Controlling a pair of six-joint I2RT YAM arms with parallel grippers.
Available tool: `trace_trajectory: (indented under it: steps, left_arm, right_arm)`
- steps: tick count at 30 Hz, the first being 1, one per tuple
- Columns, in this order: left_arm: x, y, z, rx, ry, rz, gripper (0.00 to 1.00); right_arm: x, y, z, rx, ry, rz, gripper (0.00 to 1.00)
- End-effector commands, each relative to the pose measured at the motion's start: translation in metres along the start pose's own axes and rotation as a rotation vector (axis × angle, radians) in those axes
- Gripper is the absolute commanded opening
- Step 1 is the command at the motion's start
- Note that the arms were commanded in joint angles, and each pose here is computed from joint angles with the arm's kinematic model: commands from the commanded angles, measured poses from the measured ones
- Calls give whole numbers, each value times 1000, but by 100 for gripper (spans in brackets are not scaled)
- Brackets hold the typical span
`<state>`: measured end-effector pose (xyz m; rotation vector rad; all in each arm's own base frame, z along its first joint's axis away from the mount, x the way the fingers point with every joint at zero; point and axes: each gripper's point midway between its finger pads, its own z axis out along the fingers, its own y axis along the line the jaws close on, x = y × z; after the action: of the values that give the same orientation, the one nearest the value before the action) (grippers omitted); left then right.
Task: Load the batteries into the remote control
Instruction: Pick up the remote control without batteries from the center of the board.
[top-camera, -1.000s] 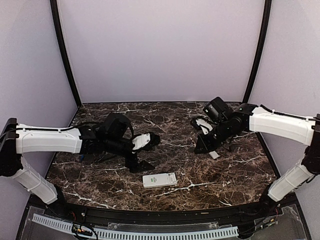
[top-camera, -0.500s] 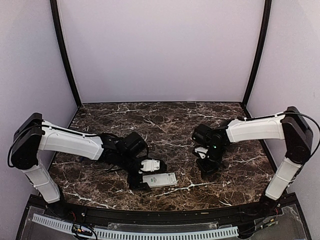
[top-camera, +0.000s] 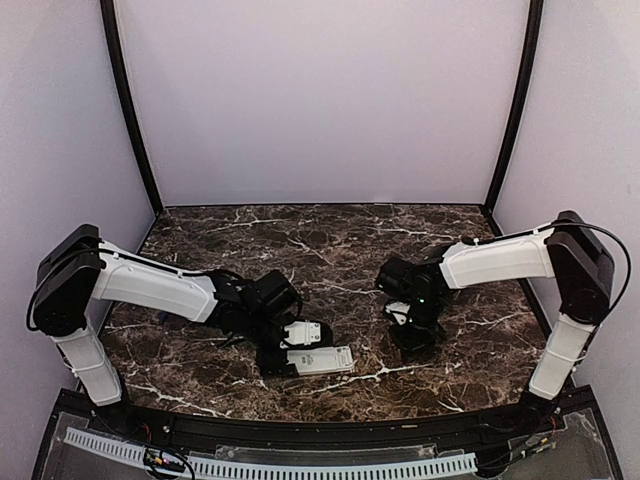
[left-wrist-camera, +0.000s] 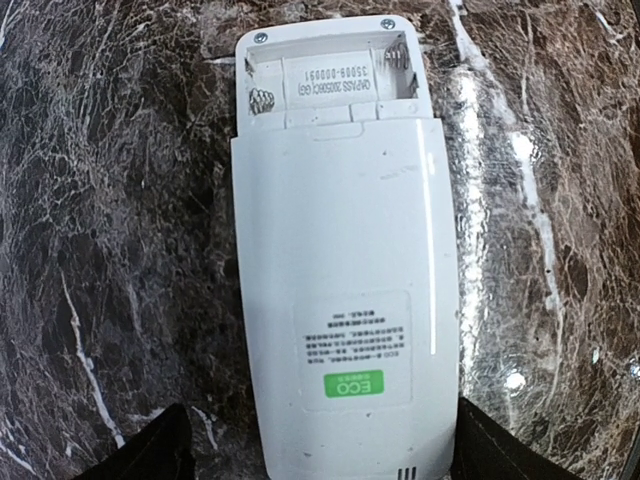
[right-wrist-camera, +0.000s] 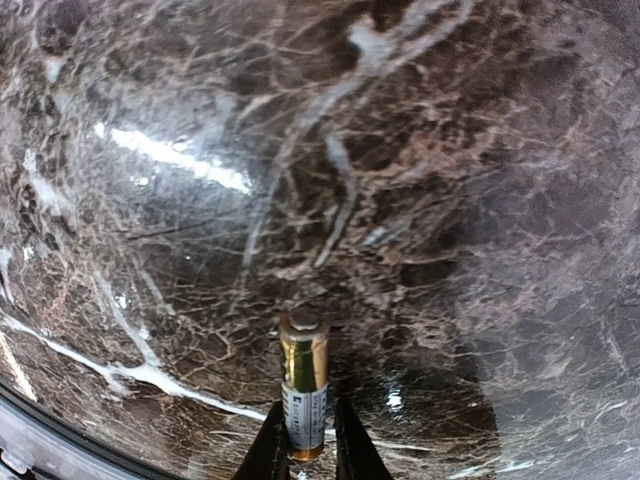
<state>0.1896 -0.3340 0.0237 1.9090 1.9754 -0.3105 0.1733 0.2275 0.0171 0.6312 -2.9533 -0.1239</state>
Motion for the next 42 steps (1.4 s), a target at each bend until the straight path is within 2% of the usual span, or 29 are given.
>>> trace_trajectory:
  steps: [1,12,17,25,29,32,36,42]
  left_arm:
    - [1,1,-1,-7,19,-11,86]
    - [6,-8,5,38,42,-35,86]
    - [7,-13,7,49,57,-27,86]
    - [7,-12,7,43,64,-30,86]
    - [8,-12,9,48,67,-33,86]
    - [12,-13,12,50,87,-46,85]
    - [18,-14,19,58,131,-53,77]
    - [20,-19,23,92,168,-95,59]
  right_arm:
    - [5,-6,15,46,39,-8,17]
    - [-4,2,14,28,0,-53,23]
    - [-8,6,14,16,-35,-71,34]
    - [-12,-1,19,61,-45,-49,37]
    - [-14,-2,20,61,-59,-45,52]
    - [-17,5,19,22,-79,-54,54]
    - [-19,5,19,21,-95,-57,51]
    - [-20,2,26,24,-108,-45,42]
